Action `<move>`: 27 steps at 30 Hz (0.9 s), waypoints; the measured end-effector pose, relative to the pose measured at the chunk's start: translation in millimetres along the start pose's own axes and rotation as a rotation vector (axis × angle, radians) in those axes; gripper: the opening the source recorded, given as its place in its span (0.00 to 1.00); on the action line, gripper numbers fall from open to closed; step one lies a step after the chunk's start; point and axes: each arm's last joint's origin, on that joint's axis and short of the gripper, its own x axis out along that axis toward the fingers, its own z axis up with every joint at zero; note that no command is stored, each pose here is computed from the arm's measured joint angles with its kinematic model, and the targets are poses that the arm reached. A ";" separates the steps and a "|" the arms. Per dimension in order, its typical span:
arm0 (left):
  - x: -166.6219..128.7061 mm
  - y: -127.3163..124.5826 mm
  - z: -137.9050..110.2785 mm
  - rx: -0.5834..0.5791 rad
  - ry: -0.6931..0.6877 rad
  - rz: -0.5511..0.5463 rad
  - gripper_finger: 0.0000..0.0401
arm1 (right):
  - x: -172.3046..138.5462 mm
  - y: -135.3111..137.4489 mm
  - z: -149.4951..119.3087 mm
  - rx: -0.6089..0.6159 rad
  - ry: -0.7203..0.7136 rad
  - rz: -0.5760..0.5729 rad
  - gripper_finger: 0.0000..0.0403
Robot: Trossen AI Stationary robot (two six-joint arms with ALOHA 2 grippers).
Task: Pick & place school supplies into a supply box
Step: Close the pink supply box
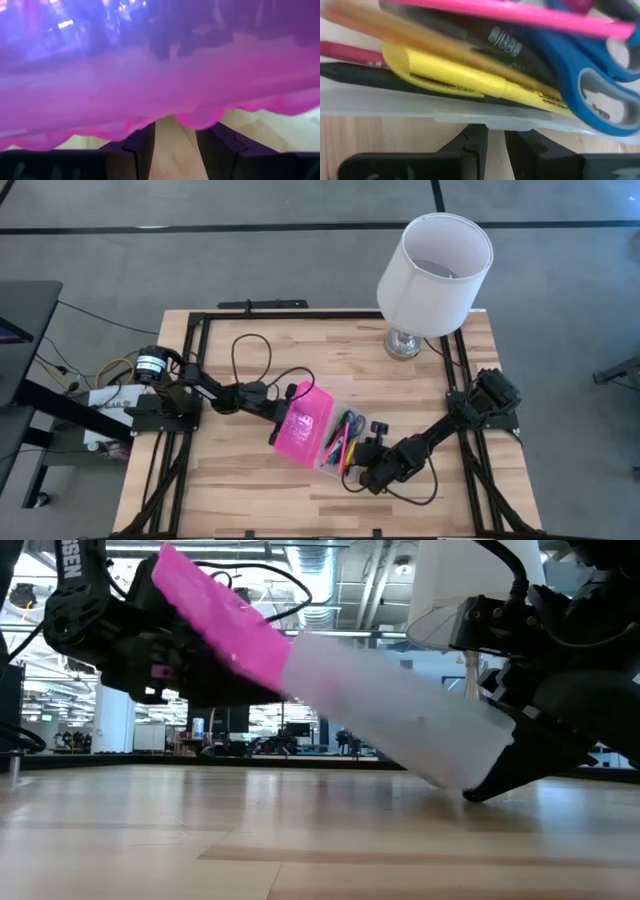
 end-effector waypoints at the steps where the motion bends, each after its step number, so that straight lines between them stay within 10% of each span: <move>1: 0.1 -0.2 -1.3 0.001 0.014 -0.001 0.33 | -0.1 0.1 0.0 -0.005 0.002 0.004 0.16; 27: -17.6 -9.0 -34.6 -0.076 0.396 0.079 0.33 | 1.4 -2.5 -0.1 -0.019 0.044 0.029 0.16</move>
